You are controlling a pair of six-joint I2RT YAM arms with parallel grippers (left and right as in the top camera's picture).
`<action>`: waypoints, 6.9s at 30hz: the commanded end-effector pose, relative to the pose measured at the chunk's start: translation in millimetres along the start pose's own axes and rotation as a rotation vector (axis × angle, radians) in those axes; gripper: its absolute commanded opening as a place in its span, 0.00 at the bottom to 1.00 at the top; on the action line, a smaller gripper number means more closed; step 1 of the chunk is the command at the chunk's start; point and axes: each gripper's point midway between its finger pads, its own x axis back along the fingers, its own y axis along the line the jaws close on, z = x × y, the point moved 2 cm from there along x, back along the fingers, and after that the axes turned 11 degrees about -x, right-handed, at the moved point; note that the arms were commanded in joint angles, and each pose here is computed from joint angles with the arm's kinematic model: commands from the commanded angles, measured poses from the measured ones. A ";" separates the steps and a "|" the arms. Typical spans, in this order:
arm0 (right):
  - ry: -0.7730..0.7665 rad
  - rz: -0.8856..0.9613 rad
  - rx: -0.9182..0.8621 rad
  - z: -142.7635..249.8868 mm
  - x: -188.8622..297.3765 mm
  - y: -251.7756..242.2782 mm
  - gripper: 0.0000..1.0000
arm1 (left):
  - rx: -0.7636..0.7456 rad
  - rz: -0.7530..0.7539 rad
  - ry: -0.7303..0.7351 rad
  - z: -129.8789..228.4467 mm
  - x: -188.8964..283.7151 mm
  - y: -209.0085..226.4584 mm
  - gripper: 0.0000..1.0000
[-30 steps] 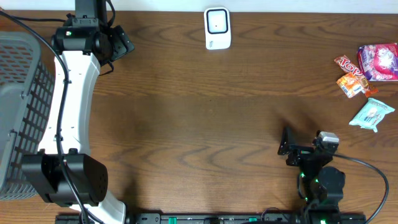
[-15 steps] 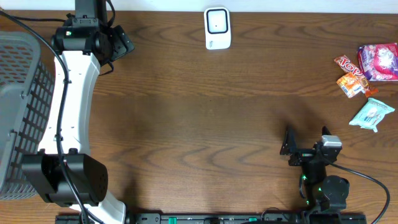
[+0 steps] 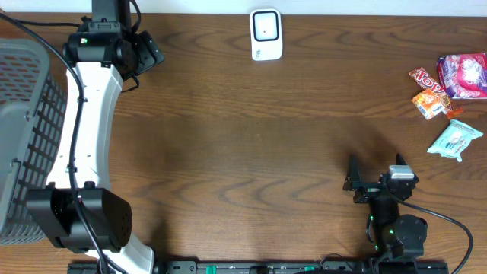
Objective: Scan the item barcode
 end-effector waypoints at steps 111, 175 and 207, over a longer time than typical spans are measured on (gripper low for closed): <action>0.000 -0.011 0.022 0.2 0.4 1.8 0.99 | -0.310 0.158 -0.675 238.6 -13.5 74.4 0.98; 0.000 -0.011 0.022 0.2 0.4 1.8 0.99 | -0.400 0.182 -0.885 221.1 23.6 65.9 0.98; 0.000 -0.011 0.022 0.4 0.4 1.8 0.99 | -0.401 0.182 -0.882 221.4 23.0 65.8 0.98</action>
